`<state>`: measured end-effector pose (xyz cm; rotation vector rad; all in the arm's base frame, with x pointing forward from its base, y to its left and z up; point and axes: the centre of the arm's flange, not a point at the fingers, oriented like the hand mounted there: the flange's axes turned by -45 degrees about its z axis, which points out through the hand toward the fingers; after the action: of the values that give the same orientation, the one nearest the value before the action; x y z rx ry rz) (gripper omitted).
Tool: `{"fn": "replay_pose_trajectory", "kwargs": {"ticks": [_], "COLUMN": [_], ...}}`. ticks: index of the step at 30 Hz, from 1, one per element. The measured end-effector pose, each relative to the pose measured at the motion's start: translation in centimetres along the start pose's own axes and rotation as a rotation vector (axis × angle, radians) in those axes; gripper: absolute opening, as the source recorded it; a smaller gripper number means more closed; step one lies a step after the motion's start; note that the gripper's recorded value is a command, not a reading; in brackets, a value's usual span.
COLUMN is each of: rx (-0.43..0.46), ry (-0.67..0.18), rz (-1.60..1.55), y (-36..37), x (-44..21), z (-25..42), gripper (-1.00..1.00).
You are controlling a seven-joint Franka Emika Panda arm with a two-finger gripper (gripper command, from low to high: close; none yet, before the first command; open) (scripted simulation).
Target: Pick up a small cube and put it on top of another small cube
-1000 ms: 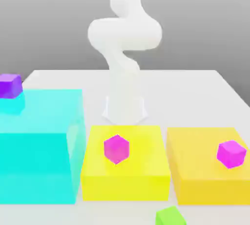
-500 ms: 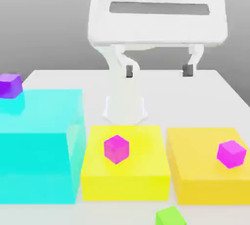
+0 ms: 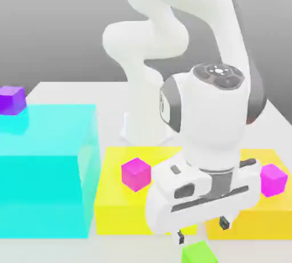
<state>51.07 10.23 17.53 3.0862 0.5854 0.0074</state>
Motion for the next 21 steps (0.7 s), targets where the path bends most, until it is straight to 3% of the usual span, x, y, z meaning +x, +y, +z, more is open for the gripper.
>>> {"fn": "replay_pose_trajectory", "kwargs": {"ticks": [2,3,10,21], "rx": [0.001,0.001,0.001,-0.015], "ry": [-0.003,-0.004,-0.005,-0.008], "rz": [-0.002,-0.002,-0.002,0.077], "y": [-0.1,-0.1,-0.1,2.7], "x": [-0.1,-0.1,-0.2,-4.6], "z": [2.9,4.0,4.1,-7.4], "gripper": [0.0,-1.0,-1.0,-1.0]}}
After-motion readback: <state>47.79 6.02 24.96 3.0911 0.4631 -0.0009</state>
